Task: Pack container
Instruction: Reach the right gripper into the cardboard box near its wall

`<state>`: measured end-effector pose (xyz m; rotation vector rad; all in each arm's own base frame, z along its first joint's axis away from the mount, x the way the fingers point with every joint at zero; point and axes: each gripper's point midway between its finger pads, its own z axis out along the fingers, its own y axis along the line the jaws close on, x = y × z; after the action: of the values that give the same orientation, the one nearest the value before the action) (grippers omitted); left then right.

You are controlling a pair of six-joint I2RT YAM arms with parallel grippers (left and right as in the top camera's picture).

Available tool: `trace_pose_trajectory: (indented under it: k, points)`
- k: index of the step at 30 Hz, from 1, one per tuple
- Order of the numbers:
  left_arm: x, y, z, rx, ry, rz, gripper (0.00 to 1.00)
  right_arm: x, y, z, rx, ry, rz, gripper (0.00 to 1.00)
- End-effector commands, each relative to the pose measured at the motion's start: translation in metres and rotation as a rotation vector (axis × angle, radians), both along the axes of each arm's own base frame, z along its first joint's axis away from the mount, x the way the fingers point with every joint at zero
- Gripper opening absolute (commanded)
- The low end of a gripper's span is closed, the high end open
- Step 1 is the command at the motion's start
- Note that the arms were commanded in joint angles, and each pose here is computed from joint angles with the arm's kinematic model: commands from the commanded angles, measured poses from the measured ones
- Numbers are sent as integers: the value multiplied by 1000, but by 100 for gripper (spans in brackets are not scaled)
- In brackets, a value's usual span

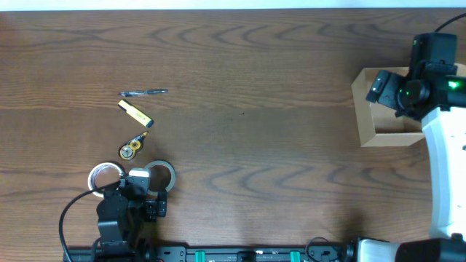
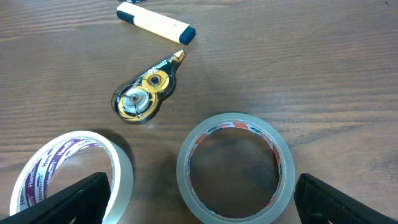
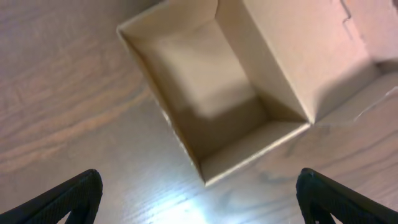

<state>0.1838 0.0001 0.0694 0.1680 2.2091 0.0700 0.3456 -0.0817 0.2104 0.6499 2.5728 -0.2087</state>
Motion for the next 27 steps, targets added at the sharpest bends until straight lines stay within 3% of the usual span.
trace_pose_trajectory:
  k: [1, 15, 20, 24, 27]
  points:
    - [-2, 3, -9, 17, 22, 6, 95, 5, -3, -24, -15, 57, 29, 99]
    - [-2, 3, -9, 17, 22, 6, 95, 19, -3, -126, 23, 315, 78, 99]
    - [-2, 3, -9, 17, 22, 6, 95, 19, 1, -146, 53, 360, 86, 77]
    - [-2, 3, -9, 17, 22, 6, 96, 22, 4, -154, 72, 362, 91, 43]
    - [-2, 3, -9, 17, 22, 6, 96, 22, 5, -156, 75, 365, 92, 31]
